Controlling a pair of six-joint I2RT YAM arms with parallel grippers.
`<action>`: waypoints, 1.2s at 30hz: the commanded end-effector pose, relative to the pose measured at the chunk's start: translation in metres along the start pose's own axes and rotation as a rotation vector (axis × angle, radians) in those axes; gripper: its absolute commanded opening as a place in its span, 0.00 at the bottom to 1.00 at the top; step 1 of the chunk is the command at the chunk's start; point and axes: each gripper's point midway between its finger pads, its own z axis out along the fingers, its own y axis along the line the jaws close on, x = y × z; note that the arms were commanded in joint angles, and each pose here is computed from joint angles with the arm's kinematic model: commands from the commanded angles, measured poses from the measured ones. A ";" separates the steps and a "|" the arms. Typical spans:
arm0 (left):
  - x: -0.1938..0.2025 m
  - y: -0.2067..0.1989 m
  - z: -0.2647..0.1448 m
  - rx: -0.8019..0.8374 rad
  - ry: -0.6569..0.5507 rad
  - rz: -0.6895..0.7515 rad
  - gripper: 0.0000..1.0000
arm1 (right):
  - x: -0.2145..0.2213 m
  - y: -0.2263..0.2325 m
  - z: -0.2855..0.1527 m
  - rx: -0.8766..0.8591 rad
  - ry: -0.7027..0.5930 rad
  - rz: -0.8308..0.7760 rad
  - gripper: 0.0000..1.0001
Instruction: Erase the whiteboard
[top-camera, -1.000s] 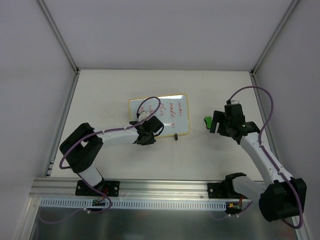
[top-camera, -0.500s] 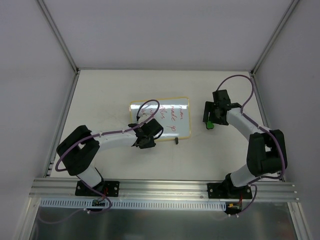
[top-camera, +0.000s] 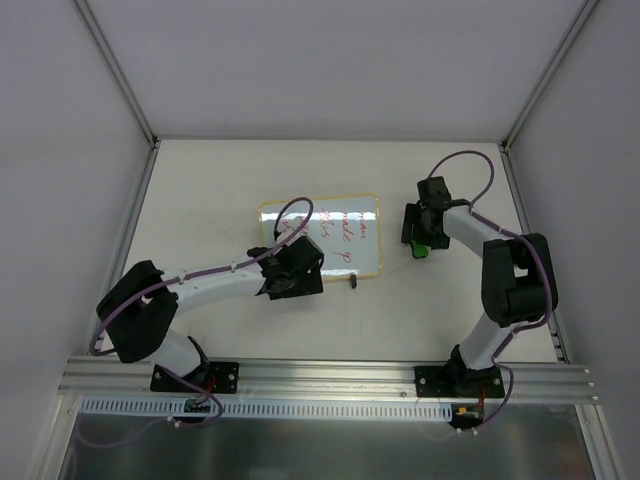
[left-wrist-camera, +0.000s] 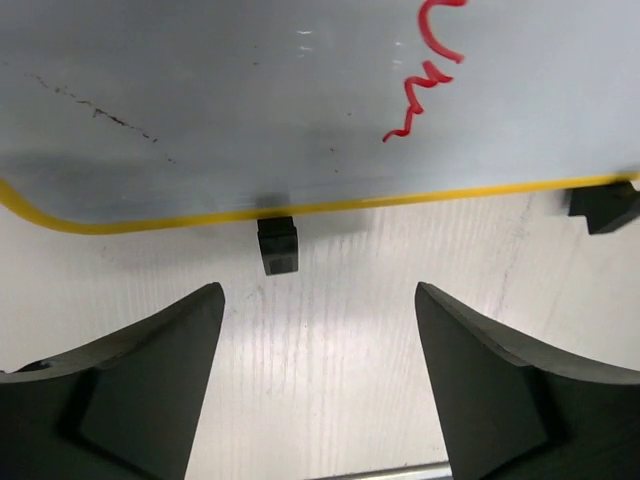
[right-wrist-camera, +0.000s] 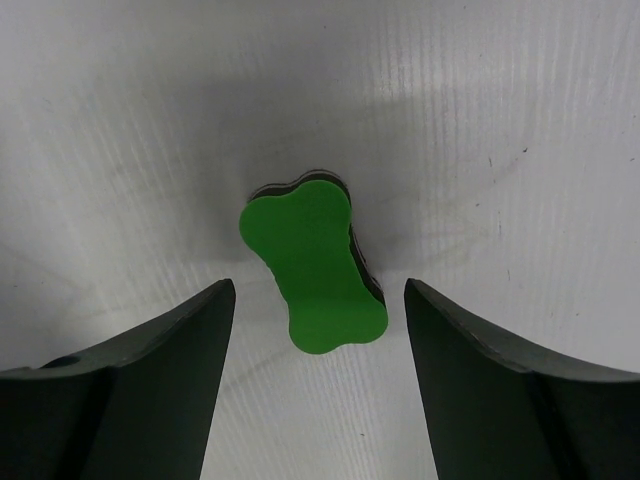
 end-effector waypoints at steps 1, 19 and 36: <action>-0.021 -0.016 -0.032 0.076 -0.059 0.037 0.80 | -0.017 0.004 0.000 -0.003 -0.035 0.026 0.72; -0.125 0.046 -0.098 0.143 -0.295 -0.020 0.90 | -0.011 0.005 0.010 -0.007 -0.003 0.003 0.56; -0.150 0.098 -0.095 0.186 -0.371 -0.034 0.85 | -0.019 0.005 0.009 0.000 -0.031 0.002 0.47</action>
